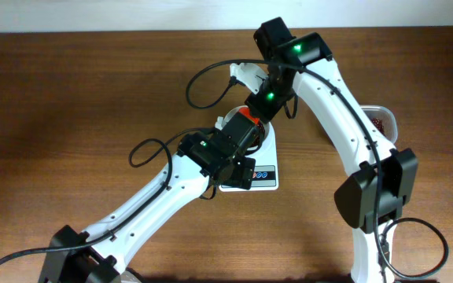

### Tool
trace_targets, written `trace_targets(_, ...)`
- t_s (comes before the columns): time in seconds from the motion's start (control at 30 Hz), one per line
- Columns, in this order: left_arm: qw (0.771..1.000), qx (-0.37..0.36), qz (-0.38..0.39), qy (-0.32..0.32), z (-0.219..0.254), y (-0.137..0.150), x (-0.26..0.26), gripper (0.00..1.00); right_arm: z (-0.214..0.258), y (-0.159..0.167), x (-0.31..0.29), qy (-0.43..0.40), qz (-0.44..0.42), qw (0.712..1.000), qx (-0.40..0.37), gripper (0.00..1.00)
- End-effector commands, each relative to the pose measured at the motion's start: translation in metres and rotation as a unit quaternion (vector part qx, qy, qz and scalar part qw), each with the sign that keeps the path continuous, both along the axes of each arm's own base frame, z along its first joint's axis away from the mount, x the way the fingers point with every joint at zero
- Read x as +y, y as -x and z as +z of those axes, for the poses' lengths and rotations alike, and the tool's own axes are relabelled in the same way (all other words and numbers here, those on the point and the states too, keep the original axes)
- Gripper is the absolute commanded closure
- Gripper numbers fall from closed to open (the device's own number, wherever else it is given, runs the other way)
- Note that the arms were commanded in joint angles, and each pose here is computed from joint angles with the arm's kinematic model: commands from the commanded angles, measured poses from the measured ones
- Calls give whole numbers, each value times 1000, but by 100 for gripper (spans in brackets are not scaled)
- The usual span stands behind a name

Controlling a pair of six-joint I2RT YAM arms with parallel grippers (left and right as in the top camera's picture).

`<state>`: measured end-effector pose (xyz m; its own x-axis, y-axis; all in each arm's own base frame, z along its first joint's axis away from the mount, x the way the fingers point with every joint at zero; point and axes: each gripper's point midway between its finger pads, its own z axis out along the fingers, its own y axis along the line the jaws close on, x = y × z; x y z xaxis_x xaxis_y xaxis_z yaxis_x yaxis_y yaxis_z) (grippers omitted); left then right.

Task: Scoop item into bowl and weigh 50g on scale
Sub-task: 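Carry the scoop over the bowl and pour beans in with the right gripper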

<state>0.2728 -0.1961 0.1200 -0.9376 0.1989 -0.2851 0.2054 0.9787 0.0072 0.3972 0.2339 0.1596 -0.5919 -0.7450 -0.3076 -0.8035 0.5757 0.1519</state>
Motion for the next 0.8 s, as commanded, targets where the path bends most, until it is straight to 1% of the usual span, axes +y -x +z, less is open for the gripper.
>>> trace_targets(0.0,1000,-4,3,-7,-1,0,3,1,-11,-4,2,6,3,1000,3,96)
trace_targets(0.07,1000,-4,3,-7,-1,0,3,1,-14,-6,2,8,2,1000,2,96)
trace_targets(0.17,1000,-4,3,-7,-1,0,3,1,-24,-12,-6,36,-3,999,-4,96)
trace_targets(0.4,1000,-4,3,-7,-1,0,3,1,-33,-18,-16,39,-16,999,6,96)
trace_targets(0.5,1000,-4,3,-7,-1,0,3,1,-40,-12,-14,32,-13,999,22,96)
trace_targets(0.67,1000,-4,3,-7,-1,0,3,1,-65,0,-19,44,-13,998,51,96)
trace_targets(0.77,1000,-4,3,-7,-1,0,3,1,-63,9,-8,10,-9,997,76,96)
